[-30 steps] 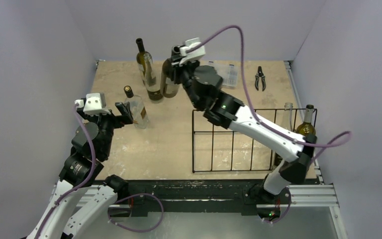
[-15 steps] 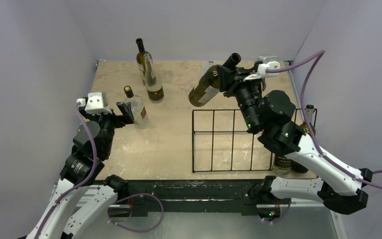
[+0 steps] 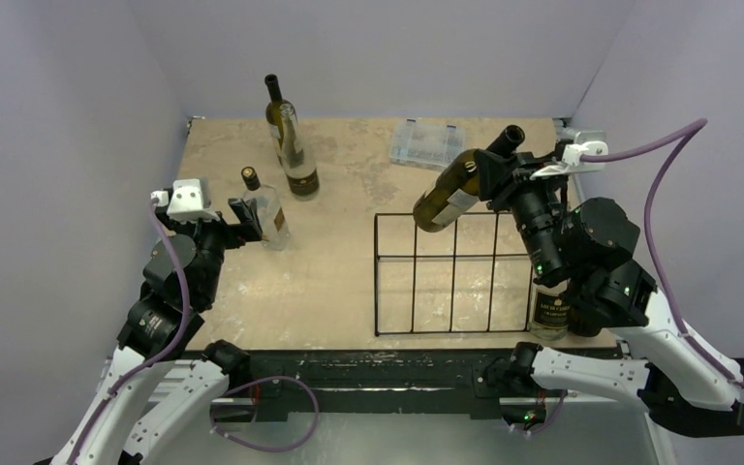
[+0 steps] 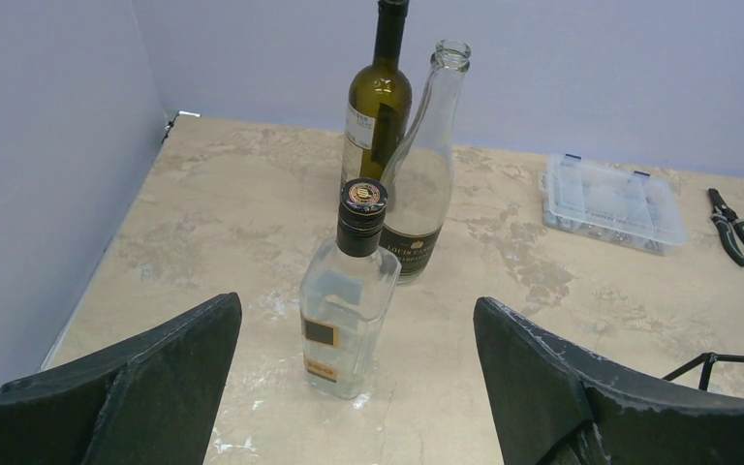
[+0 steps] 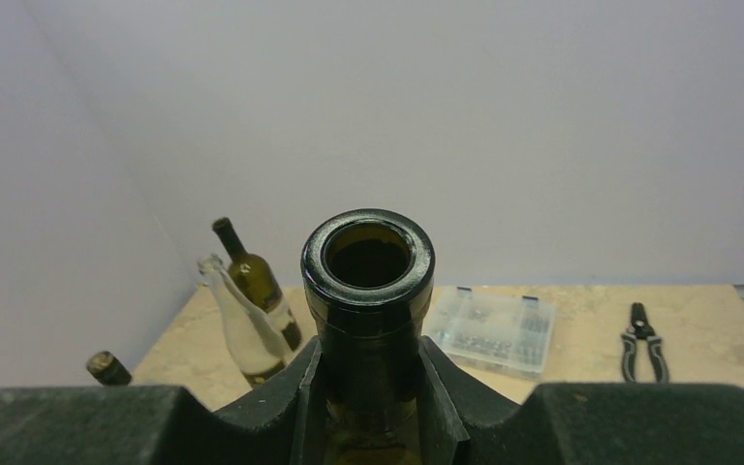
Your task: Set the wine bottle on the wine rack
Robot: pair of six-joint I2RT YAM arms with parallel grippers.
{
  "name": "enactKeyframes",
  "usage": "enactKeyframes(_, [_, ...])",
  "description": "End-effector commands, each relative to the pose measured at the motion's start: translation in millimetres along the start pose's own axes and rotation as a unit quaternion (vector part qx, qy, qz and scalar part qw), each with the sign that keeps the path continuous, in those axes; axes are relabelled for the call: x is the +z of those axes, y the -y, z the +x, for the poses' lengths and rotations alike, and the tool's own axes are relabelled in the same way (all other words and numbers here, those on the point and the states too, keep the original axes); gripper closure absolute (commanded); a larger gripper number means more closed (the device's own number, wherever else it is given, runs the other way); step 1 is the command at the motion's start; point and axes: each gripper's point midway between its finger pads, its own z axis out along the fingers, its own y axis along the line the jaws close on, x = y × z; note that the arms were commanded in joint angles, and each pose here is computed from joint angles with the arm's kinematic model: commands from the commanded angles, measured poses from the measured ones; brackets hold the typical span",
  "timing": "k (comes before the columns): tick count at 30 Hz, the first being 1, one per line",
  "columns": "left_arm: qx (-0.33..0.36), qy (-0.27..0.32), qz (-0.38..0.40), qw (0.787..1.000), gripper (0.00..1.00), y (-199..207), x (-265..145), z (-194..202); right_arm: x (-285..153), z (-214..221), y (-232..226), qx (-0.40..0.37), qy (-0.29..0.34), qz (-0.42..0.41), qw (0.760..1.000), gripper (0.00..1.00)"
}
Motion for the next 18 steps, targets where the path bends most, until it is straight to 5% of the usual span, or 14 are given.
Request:
enactKeyframes(1, [-0.019, 0.02, 0.01, 1.0, 0.1, 5, -3, -18, -10, -44, 17, 0.027, 0.045, 0.025, 0.998, 1.0])
enactKeyframes(18, [-0.018, 0.016, 0.012, 1.0, 0.11, 6, -1, -16, -27, -32, 83, -0.092, 0.017, 0.178, 0.98, 1.0])
